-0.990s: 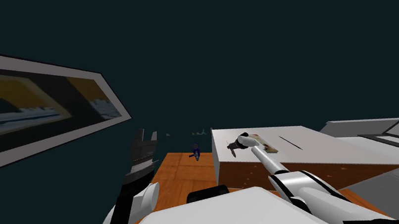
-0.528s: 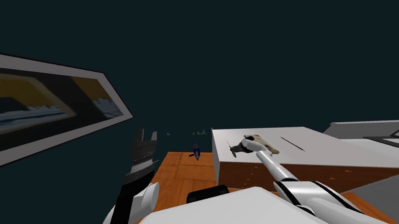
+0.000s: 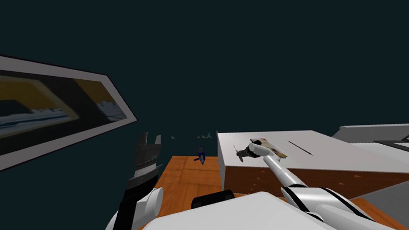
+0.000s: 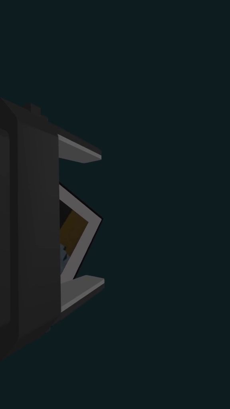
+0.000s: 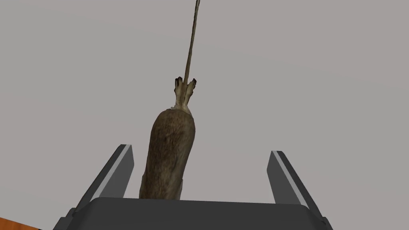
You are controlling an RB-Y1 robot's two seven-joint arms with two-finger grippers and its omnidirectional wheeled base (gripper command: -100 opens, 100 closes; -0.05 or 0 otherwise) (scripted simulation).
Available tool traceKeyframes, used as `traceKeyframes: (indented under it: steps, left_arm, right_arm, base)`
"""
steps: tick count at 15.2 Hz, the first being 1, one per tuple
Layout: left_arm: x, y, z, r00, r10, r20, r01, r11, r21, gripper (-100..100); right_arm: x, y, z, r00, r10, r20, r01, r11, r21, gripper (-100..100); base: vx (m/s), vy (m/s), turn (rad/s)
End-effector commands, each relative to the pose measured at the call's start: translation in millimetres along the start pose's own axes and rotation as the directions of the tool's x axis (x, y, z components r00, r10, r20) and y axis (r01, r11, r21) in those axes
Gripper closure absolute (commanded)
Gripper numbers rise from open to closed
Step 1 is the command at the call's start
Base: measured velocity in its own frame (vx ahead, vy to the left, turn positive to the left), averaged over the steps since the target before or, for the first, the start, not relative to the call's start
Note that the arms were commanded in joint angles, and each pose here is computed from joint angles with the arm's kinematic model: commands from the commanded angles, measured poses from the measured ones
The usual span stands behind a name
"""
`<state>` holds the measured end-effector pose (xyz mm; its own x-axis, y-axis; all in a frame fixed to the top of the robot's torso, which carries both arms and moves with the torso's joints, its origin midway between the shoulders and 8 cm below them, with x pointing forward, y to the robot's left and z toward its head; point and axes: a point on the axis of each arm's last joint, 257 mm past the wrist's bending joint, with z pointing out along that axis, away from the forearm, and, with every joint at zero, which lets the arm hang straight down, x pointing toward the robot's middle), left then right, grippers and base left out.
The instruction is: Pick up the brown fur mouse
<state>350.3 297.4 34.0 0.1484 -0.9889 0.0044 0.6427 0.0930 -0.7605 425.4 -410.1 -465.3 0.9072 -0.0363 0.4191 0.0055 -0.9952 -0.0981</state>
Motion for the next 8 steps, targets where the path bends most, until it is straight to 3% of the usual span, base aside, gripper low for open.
traceKeyframes:
  steps: [1, 5, 6, 7, 8]
  left_arm:
    - [0.0, 0, 0.0, 1.000, 0.000, 0.000, 0.000, 1.000, 0.000, 0]
    - [0.0, 0, 0.0, 1.000, 0.000, 0.000, 0.000, 1.000, 0.000, 0]
    - [0.0, 0, 0.0, 1.000, 0.000, 0.000, 0.000, 1.000, 0.000, 0]
    - [0.0, 0, 0.0, 1.000, 0.000, 0.000, 0.000, 1.000, 0.000, 0]
    - [0.0, 0, 0.0, 1.000, 0.000, 0.000, 0.000, 1.000, 0.000, 0]
  right_arm:
    - [0, 0, 0.0, 1.000, 0.000, 0.000, 0.000, 1.000, 0.000, -100]
    - [-12, -6, 13.1, 1.000, -0.004, -0.002, 0.004, 1.000, 0.001, -100]
    - [-7, -4, 8.8, 1.000, -0.002, -0.003, 0.002, 1.000, 0.000, -100]
    - [-7, -4, 9.4, 1.000, -0.004, -0.006, 0.004, 1.000, -0.002, 100]
    - [-7, -4, 9.4, 1.000, -0.005, -0.007, 0.005, 1.000, -0.002, 100]
  base:
    - [0.000, 0.000, 0.000]
    - [0.004, 0.006, -0.016]
    - [0.004, 0.008, -0.015]
    - [0.000, 0.000, 0.000]
    - [-0.001, 0.009, 0.024]
